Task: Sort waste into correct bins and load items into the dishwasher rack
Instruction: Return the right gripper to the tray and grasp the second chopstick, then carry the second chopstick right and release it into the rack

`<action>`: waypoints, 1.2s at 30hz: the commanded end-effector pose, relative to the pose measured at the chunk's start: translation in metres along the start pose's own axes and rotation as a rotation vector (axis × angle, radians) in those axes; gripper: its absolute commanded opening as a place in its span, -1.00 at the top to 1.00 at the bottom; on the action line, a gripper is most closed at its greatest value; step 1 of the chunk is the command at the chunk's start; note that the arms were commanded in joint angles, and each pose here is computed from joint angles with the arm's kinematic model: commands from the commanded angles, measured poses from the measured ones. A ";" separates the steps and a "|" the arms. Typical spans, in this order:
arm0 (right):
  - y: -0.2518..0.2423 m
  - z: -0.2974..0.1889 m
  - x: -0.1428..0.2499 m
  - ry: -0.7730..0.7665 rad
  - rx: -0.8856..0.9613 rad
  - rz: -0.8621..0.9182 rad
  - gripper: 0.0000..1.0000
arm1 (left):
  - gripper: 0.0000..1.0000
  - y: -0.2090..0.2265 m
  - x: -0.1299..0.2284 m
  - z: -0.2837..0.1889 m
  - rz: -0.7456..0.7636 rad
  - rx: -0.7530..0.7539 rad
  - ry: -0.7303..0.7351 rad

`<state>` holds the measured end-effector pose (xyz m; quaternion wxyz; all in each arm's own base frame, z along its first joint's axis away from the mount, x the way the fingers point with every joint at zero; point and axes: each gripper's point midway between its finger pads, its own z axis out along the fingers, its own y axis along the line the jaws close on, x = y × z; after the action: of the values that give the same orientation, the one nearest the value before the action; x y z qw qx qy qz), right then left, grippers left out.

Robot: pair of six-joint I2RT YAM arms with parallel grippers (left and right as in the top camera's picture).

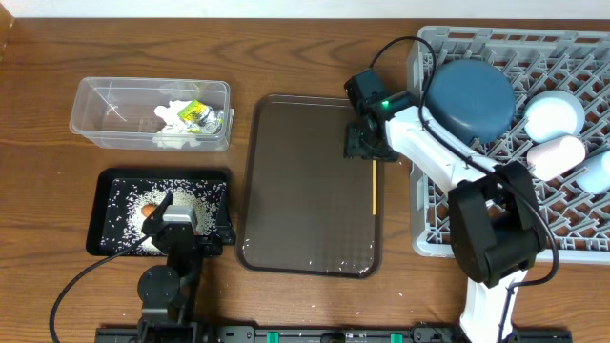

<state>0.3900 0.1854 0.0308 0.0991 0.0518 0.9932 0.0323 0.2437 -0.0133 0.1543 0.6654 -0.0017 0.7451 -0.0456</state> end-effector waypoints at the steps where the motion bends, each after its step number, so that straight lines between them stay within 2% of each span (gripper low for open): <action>1: 0.002 0.010 0.004 0.015 0.012 0.000 -0.28 | -0.99 0.003 0.017 0.002 0.004 -0.013 0.042; 11: -0.001 0.024 0.010 0.045 0.035 -0.002 -0.28 | -0.99 0.003 0.017 0.002 0.004 -0.013 0.042; 17: 0.002 0.037 0.021 0.096 0.023 -0.003 -0.17 | -0.99 0.003 0.017 0.002 0.004 -0.013 0.042; 19: 0.002 0.037 0.021 0.100 0.020 -0.003 -0.07 | -0.99 0.003 0.017 0.002 0.004 -0.013 0.042; 21: 0.004 0.037 0.022 0.104 0.013 -0.004 0.14 | -0.99 0.003 0.017 0.002 0.004 -0.013 0.042; 23: 0.006 0.037 0.023 0.108 0.006 -0.006 0.46 | -0.99 0.003 0.017 0.002 0.004 -0.012 0.042; 25: 0.008 0.037 0.025 0.115 -0.003 -0.009 0.92 | -0.99 0.003 0.017 0.002 0.004 -0.013 0.042; 26: 0.010 0.036 0.027 0.125 -0.013 -0.007 0.98 | -0.99 0.003 0.017 0.002 0.004 -0.013 0.042; 32: 0.029 0.019 0.025 0.183 -0.150 -0.012 0.98 | -0.99 0.003 0.017 0.002 0.004 -0.013 0.042; 36: 0.031 -0.020 0.003 0.147 -0.235 -0.034 0.98 | -0.99 0.003 0.017 0.002 0.004 -0.013 0.042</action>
<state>0.3654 0.2120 0.0143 0.0048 0.0347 0.9949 0.0950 0.2437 -0.0133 0.1543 0.6654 -0.0017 0.7451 -0.0456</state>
